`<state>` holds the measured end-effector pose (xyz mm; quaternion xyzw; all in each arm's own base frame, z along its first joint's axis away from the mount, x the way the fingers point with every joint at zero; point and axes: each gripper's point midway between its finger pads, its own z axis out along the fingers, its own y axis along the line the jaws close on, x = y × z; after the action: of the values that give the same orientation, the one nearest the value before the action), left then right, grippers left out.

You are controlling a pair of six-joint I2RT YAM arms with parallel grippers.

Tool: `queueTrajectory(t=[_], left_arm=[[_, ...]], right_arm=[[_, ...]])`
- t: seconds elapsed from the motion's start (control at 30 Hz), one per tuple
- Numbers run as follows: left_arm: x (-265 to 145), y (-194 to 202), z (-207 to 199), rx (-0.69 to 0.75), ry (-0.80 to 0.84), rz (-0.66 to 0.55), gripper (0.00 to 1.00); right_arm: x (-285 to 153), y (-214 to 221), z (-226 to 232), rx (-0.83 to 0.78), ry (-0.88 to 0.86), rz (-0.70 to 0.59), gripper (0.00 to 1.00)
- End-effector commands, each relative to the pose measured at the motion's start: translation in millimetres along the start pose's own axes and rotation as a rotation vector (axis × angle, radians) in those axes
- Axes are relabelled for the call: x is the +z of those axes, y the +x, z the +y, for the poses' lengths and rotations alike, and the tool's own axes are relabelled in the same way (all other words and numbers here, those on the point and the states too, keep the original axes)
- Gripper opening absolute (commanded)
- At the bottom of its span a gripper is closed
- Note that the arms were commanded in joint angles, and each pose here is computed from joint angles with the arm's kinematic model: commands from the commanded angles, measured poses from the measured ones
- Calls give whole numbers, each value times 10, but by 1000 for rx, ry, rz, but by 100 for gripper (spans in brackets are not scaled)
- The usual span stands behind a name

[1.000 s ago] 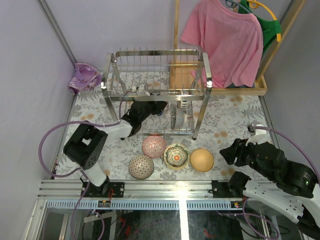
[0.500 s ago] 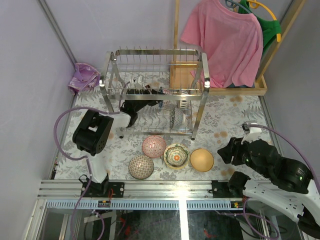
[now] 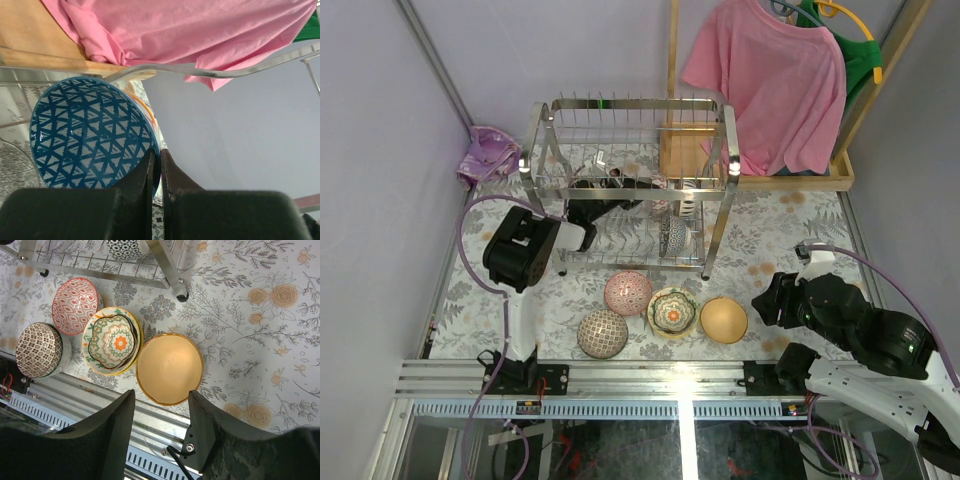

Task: Load the bowls into the dish rack
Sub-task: Place the bowl in the dish rack.

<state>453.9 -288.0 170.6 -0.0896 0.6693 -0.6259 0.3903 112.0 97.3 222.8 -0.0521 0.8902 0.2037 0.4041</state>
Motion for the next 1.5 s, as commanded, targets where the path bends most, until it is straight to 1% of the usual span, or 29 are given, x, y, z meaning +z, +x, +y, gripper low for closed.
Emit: queueTrajectory(t=[0.0,0.13,0.53,0.93,1.03,1.17,1.33,1.47], left_arm=[[10,-34,-387,-37,156,17,0],[32,-32,-362,-33,144,16,0],[101,67,194,-22,0,22,0],[161,37,416,24,-125,46,0],[146,35,334,15,-80,54,0],[142,-84,28,3,34,23,0],[226,-249,-195,33,58,0,0],[290,-296,-240,22,76,1,0]], right_arm=[[3,43,2,-42,-1,32,54],[-1,36,6,-47,-6,28,54],[-23,38,10,-52,-21,23,54],[5,34,35,-62,-23,30,54],[18,30,45,-59,-24,28,54],[25,42,51,-63,-25,36,54],[28,51,46,-69,-22,42,54],[59,52,70,-81,-22,53,54]])
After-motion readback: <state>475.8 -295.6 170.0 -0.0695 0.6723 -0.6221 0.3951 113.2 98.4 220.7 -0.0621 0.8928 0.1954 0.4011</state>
